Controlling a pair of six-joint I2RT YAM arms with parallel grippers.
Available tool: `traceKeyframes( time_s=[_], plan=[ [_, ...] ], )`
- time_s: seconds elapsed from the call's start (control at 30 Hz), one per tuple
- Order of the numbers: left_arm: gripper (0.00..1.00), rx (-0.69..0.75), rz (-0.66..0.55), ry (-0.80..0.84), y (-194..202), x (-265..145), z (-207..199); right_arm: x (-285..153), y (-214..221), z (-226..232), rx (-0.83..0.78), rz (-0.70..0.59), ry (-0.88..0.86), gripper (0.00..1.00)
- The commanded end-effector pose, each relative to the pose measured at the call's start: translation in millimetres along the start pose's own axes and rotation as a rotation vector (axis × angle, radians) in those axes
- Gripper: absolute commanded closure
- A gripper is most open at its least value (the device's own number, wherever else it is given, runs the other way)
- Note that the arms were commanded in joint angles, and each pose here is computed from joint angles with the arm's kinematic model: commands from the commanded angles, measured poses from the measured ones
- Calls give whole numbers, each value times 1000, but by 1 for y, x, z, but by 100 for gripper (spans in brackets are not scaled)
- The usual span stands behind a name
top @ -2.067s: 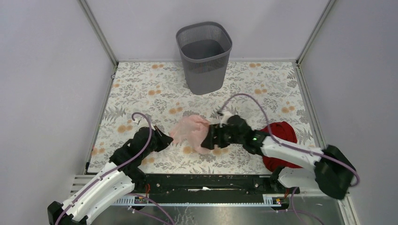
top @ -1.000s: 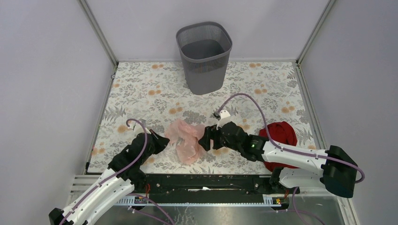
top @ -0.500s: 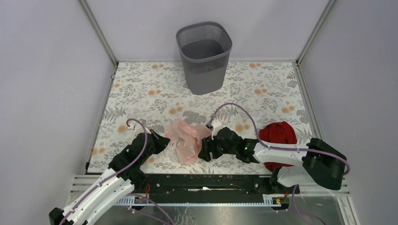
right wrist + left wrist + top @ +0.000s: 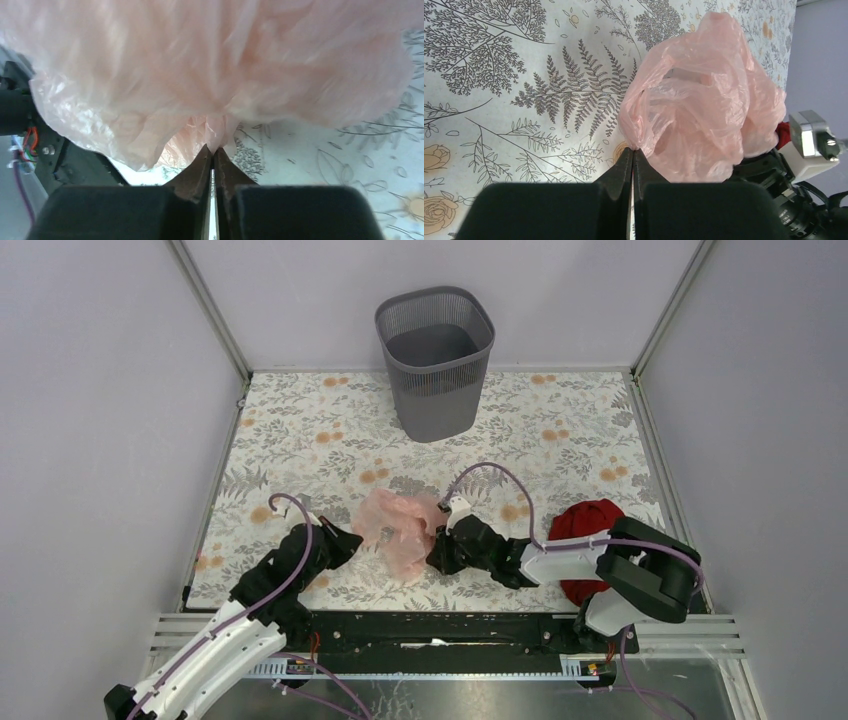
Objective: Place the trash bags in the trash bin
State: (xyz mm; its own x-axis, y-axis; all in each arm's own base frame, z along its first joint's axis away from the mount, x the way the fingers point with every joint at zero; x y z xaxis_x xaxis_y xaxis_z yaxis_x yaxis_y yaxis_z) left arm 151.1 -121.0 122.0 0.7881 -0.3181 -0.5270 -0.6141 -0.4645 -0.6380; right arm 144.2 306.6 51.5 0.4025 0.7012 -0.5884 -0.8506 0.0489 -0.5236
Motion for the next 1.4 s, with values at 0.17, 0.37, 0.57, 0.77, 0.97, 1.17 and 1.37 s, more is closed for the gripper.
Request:
traceKeyframes(
  time_s=[0.17,0.37,0.57,0.77,0.97,1.17,1.37],
  plan=[
    [100,115,-188,-77,-56,-20,-12,-74,-65,-19,-52,-190,241,100],
    [100,246,-264,-142,-102,-20,-40,-114,-122,-20,-31,-253,261,100],
    [100,340,-505,-20,-219,-106,-130,-213,-226,74,-194,-480,188,100],
    [100,245,-517,163,-193,-121,-124,-225,-211,94,-215,-554,-59,100],
    [100,142,-43,-67,-61,-24,-40,-121,-114,-29,-24,-264,266,100],
    [100,228,-268,101,-132,-74,-94,-170,-179,37,-136,-429,134,100],
    [100,268,-420,346,-202,-142,-172,-234,-225,115,-240,-529,-87,100]
  ],
)
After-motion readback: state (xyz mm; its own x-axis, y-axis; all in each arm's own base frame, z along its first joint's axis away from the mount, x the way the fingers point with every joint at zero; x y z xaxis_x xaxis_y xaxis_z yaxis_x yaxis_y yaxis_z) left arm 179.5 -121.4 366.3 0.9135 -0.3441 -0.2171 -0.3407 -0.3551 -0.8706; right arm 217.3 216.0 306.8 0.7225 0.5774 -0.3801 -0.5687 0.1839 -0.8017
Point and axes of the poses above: each gripper's point midway between its finger pads, its own x axis out along the fingers, its own z axis along the line the jaws close on, y = z × x, the point moved 4 cm from there along -x, back along the fingers, and after that the axes turned 12 degrees about x, right-handed, at the moved point
